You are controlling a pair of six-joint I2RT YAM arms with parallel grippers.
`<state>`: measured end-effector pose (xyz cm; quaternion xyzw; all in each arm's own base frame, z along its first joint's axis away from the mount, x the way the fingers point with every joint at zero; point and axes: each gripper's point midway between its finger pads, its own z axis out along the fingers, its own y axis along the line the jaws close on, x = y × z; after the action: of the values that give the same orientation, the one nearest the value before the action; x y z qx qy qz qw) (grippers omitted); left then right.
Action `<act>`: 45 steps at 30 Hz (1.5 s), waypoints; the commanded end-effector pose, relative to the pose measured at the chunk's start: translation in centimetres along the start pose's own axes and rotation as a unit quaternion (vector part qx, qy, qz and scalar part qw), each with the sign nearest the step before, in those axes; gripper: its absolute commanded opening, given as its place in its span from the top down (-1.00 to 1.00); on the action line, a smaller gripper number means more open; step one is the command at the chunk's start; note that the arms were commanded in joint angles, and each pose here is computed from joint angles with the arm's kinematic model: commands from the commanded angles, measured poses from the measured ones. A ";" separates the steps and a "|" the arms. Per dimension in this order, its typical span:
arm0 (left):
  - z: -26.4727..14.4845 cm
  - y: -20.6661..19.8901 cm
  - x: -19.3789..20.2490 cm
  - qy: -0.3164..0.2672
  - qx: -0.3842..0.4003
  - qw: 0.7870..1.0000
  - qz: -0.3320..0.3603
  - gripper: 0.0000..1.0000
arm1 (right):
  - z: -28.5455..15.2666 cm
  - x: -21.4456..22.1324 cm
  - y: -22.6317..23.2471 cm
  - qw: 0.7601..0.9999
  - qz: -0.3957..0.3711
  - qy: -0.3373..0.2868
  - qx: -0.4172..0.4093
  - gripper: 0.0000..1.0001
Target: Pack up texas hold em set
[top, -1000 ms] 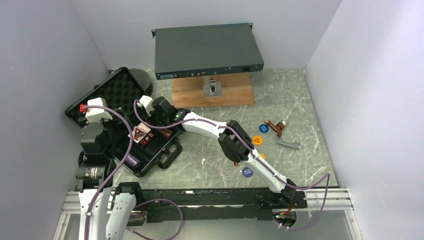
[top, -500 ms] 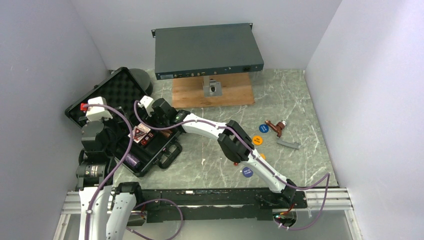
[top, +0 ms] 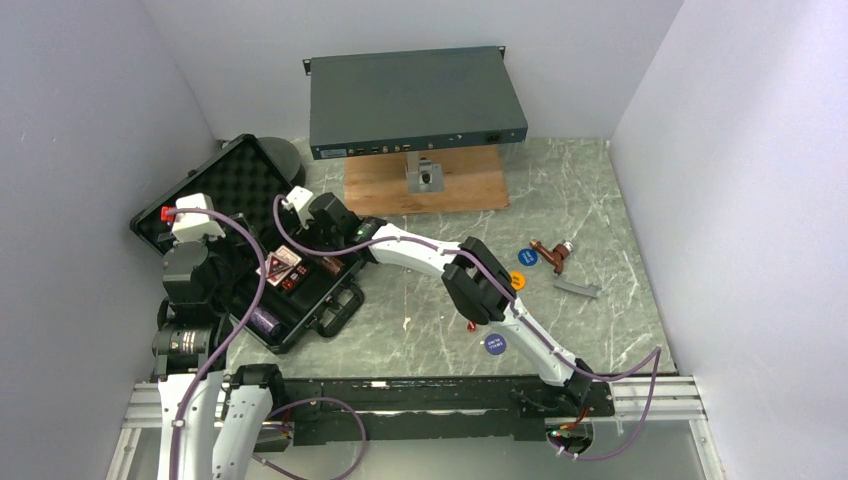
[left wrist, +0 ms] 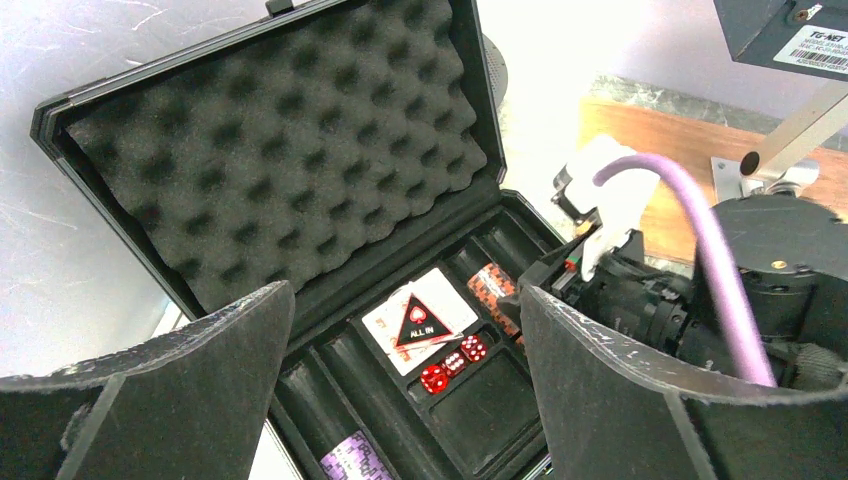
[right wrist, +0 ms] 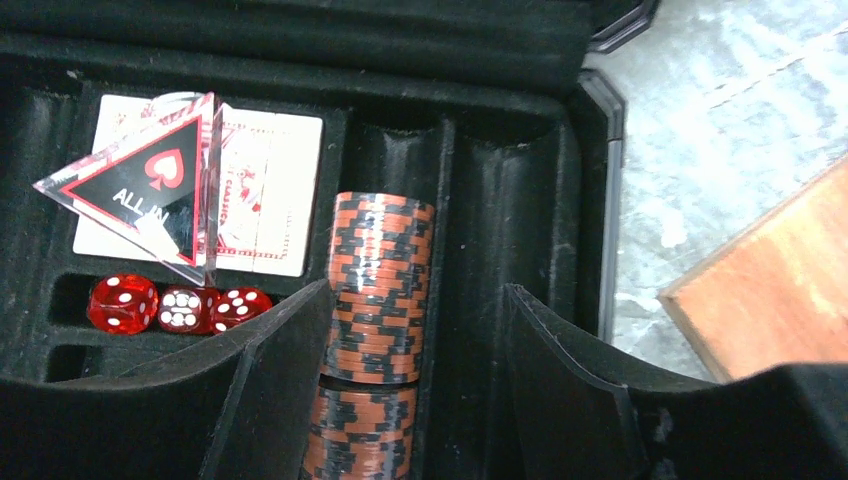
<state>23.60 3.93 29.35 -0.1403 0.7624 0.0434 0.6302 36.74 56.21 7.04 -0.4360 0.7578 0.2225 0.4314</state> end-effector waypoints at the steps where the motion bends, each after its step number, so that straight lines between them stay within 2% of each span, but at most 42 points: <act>1: -0.1 -0.2 -1.1 -0.017 0.003 1.000 -0.007 -0.79 | -3.7 -7.6 -2.2 0.996 0.016 -0.090 0.025 -0.30; 10: 0.0 -0.3 -1.0 -0.014 0.006 1.000 -0.007 -0.79 | -6.3 -8.6 -1.9 0.994 0.028 -0.100 0.019 -0.29; 20: 0.4 -0.3 -0.7 -0.006 0.004 1.000 -0.004 -0.79 | -12.0 -9.9 -0.5 0.989 0.053 -0.140 -0.006 -0.27; 24: 0.4 -0.6 -0.6 -0.005 0.014 1.000 -0.001 -0.91 | -15.2 -9.9 -0.2 0.985 0.049 -0.166 -0.005 -0.28; 27: 0.5 -1.2 -0.5 -0.004 0.032 0.999 0.002 -0.99 | -17.5 -9.3 0.2 0.982 0.050 -0.182 -0.007 -0.30; 34: 0.1 -3.3 -0.4 -0.005 0.086 0.996 0.012 -0.99 | -22.6 -6.8 -1.1 0.980 0.058 -0.188 0.037 -0.60; 36: -0.1 -4.1 -0.3 -0.008 0.109 0.994 0.017 -0.99 | -24.2 -6.4 -1.8 0.978 0.059 -0.190 0.058 -0.62; 40: -0.5 -6.2 0.0 -0.007 0.161 0.987 0.026 -0.98 | -27.7 -5.9 -3.4 0.973 0.061 -0.198 0.104 -0.66; 45: -1.5 -9.8 1.6 0.024 0.242 0.969 0.050 -0.97 | -31.3 -5.3 -4.7 0.962 0.059 -0.225 0.140 -0.75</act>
<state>24.41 -2.70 28.63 -0.0153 0.7790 -0.0674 0.6232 27.40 36.67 25.41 -0.3045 0.7085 0.2507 0.5852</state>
